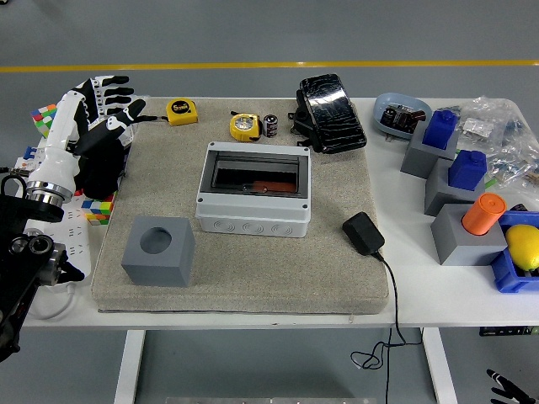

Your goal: Fetch the battery,place it into the box,close the lid of the box

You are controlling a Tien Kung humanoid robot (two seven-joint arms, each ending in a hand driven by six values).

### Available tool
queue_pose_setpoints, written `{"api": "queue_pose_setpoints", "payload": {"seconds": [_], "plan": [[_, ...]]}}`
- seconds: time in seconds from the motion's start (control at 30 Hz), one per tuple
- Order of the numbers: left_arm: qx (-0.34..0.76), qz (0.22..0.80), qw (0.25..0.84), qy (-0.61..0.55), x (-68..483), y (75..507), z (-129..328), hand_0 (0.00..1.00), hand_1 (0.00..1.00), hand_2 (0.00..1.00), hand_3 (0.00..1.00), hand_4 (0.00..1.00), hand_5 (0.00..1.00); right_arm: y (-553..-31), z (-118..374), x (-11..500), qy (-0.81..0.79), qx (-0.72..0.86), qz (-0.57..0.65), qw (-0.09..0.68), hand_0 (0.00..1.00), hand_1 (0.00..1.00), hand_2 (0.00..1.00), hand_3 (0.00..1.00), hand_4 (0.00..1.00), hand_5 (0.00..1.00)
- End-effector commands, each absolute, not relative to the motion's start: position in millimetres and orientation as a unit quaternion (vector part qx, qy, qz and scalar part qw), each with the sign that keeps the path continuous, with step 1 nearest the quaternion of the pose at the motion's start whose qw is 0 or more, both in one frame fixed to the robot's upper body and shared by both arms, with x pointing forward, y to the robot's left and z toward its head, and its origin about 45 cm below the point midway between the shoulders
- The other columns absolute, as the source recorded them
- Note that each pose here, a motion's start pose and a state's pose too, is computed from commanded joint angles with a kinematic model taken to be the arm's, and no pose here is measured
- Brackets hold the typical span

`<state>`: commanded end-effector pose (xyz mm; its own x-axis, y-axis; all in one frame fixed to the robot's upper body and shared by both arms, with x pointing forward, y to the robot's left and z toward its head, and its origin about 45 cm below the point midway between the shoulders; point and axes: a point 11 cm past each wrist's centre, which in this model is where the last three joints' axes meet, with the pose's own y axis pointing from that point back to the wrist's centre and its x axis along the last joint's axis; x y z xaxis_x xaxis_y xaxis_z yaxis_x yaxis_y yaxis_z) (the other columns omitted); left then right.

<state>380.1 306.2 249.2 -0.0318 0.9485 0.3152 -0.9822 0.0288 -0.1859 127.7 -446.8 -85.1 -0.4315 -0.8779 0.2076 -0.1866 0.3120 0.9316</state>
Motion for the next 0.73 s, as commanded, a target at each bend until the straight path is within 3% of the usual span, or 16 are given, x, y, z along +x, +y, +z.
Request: {"api": "queue_pose_setpoints", "payload": {"seconds": [0.73], "plan": [[0.041,0.697,0.693,-0.181,382.1,306.7,254.4,0.537,0.655,0.659,0.702,0.998,0.553,-448.6,-82.5,134.1,-0.717,0.376,-0.449,0.379,0.643,0.693,0.684,0.562,0.929,0.492]]}}
